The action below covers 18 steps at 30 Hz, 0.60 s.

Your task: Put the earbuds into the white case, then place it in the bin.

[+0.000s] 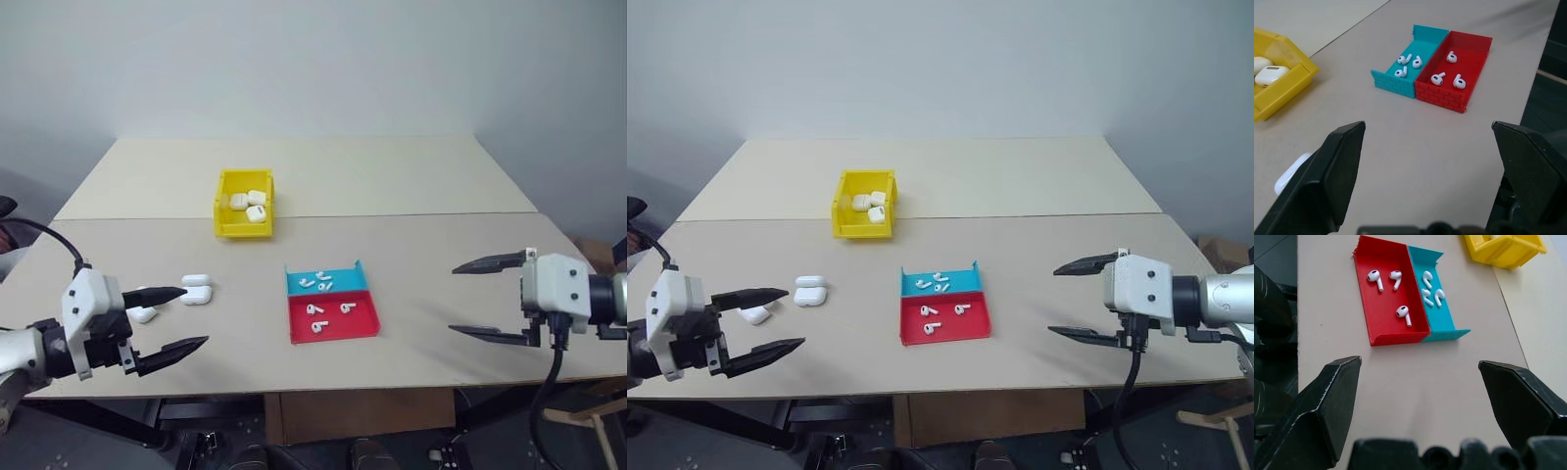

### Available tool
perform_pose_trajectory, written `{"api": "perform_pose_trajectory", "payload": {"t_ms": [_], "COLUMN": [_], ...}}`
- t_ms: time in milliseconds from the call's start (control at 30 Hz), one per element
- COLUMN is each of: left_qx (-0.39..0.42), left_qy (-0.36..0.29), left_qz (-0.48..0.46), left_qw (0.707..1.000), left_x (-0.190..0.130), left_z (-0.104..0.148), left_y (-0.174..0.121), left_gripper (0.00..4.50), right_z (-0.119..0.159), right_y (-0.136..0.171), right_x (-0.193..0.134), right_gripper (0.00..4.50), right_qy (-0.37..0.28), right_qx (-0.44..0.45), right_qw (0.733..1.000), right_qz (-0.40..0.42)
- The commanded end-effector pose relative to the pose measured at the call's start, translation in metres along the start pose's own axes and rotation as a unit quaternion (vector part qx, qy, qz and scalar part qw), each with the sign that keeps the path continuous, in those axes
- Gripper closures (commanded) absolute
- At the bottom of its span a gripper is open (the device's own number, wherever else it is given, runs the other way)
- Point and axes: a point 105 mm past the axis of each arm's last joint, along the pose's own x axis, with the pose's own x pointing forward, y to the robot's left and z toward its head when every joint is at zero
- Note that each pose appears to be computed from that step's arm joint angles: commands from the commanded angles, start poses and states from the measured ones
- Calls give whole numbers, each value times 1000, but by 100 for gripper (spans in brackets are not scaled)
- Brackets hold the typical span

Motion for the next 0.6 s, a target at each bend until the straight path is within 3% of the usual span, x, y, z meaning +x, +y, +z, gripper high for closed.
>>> {"api": "perform_pose_trajectory", "payload": {"t_ms": [33, 433, 600], "left_qx": [16, 36, 98], "left_qy": [-10, 14, 83], "left_qz": [16, 74, 168], "left_qw": [1000, 996, 977], "left_x": [-4, -5, -8], "left_z": [12, 8, 4], "left_y": [5, 5, 15], "left_gripper": [0, 0, 0], "right_z": [8, 7, 5], "right_y": [-5, -11, -12], "right_x": [1, 5, 8], "right_gripper": [5, 5, 5], "right_qy": [-10, -9, -7], "right_qx": [-19, -23, -19], "right_qw": [1000, 1000, 1000], "right_qz": [-10, -13, -11]}}
